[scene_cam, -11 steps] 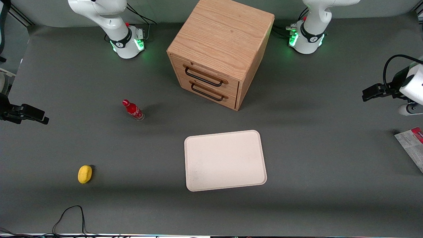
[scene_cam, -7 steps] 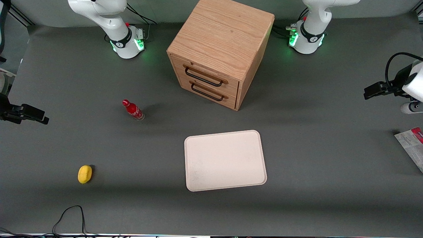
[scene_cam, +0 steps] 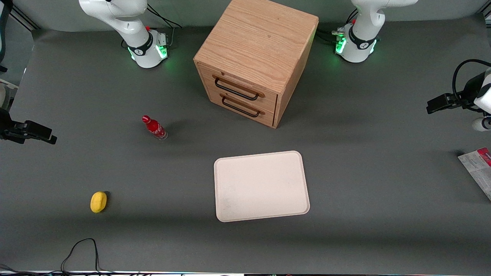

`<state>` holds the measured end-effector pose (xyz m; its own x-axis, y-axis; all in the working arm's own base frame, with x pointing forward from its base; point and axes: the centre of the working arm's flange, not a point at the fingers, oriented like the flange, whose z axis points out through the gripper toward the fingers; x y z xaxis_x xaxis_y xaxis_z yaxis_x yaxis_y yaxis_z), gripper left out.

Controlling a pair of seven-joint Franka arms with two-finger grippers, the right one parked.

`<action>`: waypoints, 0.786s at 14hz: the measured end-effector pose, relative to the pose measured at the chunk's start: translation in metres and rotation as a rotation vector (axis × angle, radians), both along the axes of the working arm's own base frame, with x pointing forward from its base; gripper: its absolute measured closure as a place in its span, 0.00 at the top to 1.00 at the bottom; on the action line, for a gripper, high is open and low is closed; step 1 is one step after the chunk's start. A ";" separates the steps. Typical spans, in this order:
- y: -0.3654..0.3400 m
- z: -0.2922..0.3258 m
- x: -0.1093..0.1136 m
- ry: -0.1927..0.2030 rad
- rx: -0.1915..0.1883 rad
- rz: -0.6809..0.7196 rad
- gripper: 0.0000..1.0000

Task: Place red cookie box on tray

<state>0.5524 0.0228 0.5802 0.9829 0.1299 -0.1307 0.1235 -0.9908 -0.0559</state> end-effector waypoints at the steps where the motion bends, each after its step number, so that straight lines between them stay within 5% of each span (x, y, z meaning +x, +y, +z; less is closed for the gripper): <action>1: 0.003 0.001 0.000 -0.001 0.001 0.007 1.00; 7: 0.034 0.016 0.006 -0.038 0.008 0.066 1.00; 11: 0.135 0.014 0.028 -0.063 0.060 0.202 1.00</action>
